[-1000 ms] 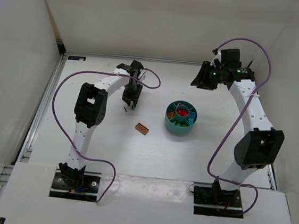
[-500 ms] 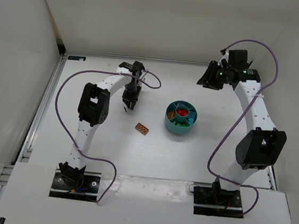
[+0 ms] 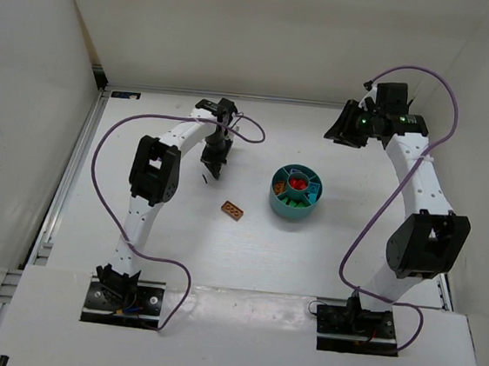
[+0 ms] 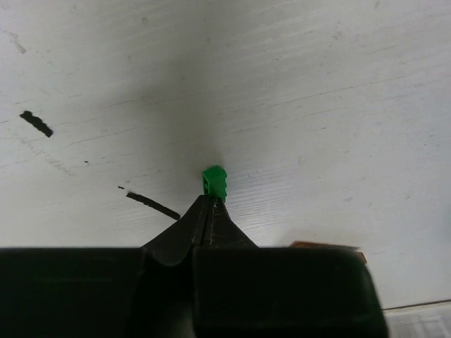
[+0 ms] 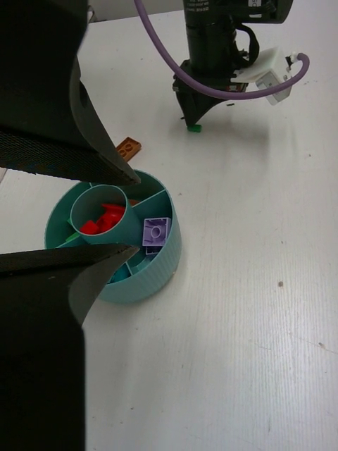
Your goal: Sort the legos into containers by color
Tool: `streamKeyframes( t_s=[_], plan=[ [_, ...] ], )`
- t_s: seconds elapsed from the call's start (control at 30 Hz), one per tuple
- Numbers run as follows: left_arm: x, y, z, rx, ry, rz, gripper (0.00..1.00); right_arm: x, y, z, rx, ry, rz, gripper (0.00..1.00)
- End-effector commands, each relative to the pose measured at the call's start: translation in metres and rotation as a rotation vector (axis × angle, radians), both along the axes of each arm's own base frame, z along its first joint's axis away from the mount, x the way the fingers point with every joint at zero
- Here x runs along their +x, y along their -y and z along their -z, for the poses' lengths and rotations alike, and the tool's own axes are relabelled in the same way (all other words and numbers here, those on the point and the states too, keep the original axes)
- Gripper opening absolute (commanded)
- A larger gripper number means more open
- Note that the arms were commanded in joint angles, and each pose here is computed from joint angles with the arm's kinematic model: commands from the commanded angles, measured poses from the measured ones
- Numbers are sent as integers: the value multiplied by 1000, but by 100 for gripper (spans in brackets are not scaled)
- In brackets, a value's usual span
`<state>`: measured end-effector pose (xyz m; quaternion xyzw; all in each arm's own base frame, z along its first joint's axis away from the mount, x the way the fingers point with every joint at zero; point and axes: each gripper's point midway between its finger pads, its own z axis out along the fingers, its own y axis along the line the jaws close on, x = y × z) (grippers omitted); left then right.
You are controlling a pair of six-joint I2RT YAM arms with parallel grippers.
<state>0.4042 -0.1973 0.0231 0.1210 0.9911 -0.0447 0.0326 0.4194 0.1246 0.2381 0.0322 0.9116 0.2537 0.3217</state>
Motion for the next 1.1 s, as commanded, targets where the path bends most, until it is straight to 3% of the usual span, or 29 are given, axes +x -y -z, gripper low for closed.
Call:
streamKeyframes(
  t_s=[0.0, 0.5, 0.83, 1.07],
  plan=[
    [8, 15, -36, -101, 64, 21, 5, -7, 0, -25, 24, 78, -12, 42],
    [-4, 11, -106, -170, 207, 5, 5, -36, 1, -29, 41, 139, -42, 42],
    [-16, 23, -125, -191, 220, 11, 5, -36, 6, -23, 55, 129, -42, 42],
    [-51, 86, -168, -235, 319, 237, 5, -41, 14, -23, 56, 129, -18, 42]
  ],
)
